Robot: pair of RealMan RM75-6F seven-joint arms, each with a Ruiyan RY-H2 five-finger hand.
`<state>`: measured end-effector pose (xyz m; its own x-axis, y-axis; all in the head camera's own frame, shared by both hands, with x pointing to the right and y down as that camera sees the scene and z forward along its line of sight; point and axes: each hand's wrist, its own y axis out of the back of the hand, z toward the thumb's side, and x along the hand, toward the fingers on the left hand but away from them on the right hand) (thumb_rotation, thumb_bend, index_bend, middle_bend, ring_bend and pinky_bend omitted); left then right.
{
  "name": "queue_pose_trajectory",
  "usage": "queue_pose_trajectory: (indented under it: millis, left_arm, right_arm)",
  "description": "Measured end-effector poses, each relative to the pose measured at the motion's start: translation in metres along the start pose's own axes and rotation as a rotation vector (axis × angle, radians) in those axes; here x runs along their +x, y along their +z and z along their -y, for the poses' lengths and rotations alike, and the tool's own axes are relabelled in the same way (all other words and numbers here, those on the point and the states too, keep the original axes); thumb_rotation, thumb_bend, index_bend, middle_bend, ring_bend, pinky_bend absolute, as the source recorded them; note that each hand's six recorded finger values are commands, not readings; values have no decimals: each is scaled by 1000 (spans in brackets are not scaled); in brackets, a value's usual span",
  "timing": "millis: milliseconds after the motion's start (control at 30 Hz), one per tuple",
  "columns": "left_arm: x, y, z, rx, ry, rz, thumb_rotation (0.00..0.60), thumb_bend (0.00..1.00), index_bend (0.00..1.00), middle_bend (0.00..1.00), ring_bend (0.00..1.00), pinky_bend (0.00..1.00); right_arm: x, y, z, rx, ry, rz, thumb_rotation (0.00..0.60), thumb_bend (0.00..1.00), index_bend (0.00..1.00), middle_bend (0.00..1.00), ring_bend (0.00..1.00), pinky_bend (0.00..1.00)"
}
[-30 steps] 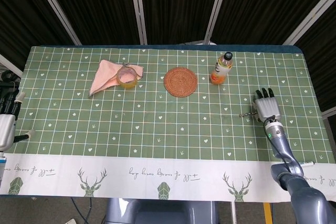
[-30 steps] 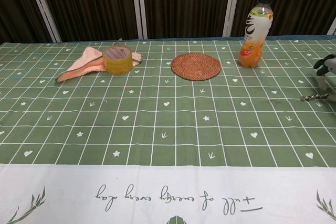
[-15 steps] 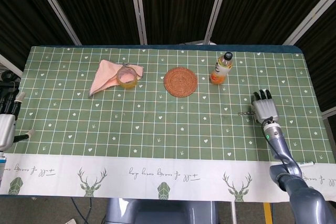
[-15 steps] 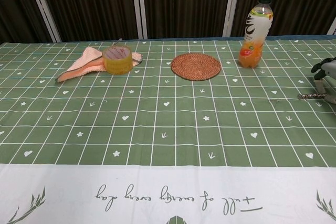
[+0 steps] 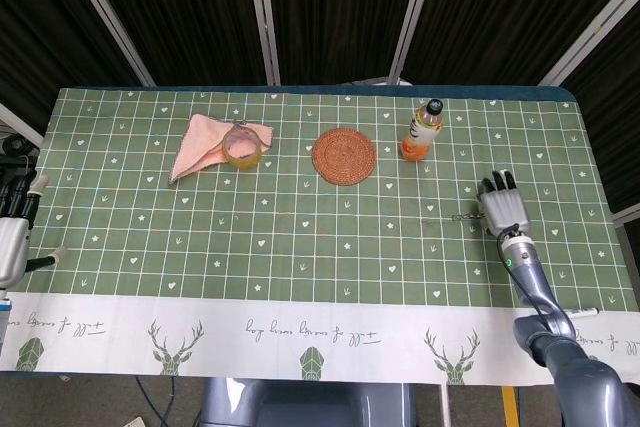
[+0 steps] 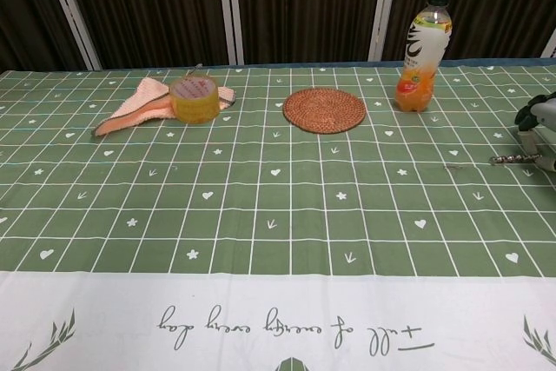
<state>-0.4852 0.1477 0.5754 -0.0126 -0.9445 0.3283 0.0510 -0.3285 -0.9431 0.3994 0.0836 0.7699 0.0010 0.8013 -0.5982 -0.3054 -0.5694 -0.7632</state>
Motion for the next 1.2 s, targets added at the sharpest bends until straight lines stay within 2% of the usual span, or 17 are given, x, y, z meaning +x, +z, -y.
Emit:
queue_pose_trajectory:
  millis: [267, 400, 700, 933, 1067, 1200]
  left_arm:
    - [-1, 2, -2, -7, 8, 7, 600, 0, 0, 0, 0, 0]
    - [-2, 2, -4, -12, 13, 9, 600, 0, 0, 0, 0, 0]
    - [-3, 3, -5, -22, 14, 16, 600, 0, 0, 0, 0, 0]
    - [-5, 4, -8, -32, 20, 21, 600, 0, 0, 0, 0, 0]
    - [-5, 5, -8, -34, 19, 26, 600, 0, 0, 0, 0, 0]
    - [-6, 5, -8, -35, 20, 29, 600, 0, 0, 0, 0, 0]
  right_arm:
    - [5, 6, -33, -10, -148, -38, 600, 386, 586, 159, 0, 30]
    - [10, 10, -46, 29, -217, -52, 600, 390, 586, 161, 0, 30]
    - [29, 21, -69, 148, -385, -75, 600, 390, 586, 162, 0, 30]
    - [43, 22, -80, 292, -523, -45, 600, 392, 586, 162, 0, 30]
    - [48, 19, -82, 367, -567, -23, 600, 391, 586, 163, 0, 30]
    - [52, 17, -80, 429, -582, -4, 600, 391, 586, 162, 0, 30]
